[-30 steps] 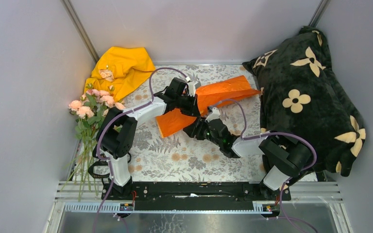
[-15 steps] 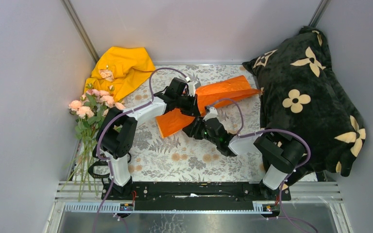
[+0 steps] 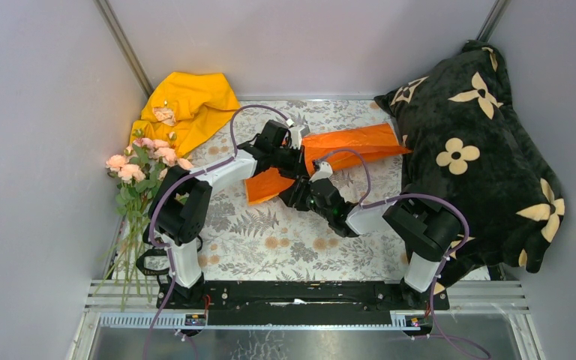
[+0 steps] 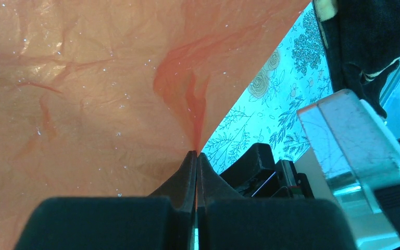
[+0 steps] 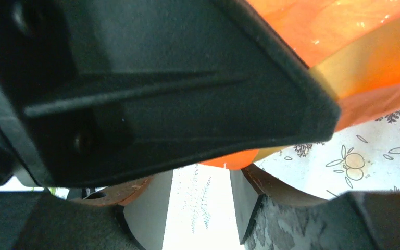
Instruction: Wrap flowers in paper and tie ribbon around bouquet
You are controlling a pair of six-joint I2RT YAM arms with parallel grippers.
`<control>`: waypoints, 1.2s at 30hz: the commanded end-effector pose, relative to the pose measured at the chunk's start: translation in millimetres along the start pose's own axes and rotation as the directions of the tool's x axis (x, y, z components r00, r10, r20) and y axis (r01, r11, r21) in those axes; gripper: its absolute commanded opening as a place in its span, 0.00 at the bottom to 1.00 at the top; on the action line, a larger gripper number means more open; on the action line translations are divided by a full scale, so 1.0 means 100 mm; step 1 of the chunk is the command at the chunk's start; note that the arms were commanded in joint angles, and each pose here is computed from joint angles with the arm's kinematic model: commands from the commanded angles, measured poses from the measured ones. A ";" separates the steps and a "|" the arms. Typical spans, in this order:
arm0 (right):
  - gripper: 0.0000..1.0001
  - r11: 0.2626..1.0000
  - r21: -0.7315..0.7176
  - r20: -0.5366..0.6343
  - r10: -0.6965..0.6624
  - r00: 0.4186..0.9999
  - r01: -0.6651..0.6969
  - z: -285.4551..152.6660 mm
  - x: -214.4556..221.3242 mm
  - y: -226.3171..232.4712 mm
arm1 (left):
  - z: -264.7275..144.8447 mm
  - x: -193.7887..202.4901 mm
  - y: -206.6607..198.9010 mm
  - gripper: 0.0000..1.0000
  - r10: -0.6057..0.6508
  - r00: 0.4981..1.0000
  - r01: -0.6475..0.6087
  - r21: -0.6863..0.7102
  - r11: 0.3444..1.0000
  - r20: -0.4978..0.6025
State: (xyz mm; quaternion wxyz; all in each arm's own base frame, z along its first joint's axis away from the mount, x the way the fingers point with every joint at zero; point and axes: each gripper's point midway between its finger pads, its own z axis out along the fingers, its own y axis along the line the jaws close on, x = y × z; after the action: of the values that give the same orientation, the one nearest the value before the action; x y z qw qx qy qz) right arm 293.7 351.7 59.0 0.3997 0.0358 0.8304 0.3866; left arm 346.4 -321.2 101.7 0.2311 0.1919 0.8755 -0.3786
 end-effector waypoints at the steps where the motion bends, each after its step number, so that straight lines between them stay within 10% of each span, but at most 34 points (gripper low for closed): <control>1: 0.51 1.000 0.001 0.099 0.017 0.995 -0.018 0.07 -0.25 0.13 | -0.12 -0.17 -0.16 0.00 0.019 0.998 -0.022 0.046 0.999 0.067; 20: 0.47 0.977 0.138 0.267 0.120 0.956 -0.161 -0.21 -0.47 -0.26 | -0.15 -0.16 -0.16 0.00 0.010 0.997 -0.013 0.040 0.999 0.079; 36: 0.69 0.956 0.273 0.084 0.085 0.993 -0.105 -1.05 -0.61 -1.02 | -0.46 -0.62 0.10 0.00 0.310 0.942 -0.276 -0.233 0.932 0.127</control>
State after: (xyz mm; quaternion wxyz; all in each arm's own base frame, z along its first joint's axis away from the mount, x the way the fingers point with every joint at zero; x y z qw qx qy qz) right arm 287.8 219.2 59.9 0.4141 0.1695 0.8480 0.2839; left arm 378.1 -303.1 134.9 0.3301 0.2372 0.8631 -0.2997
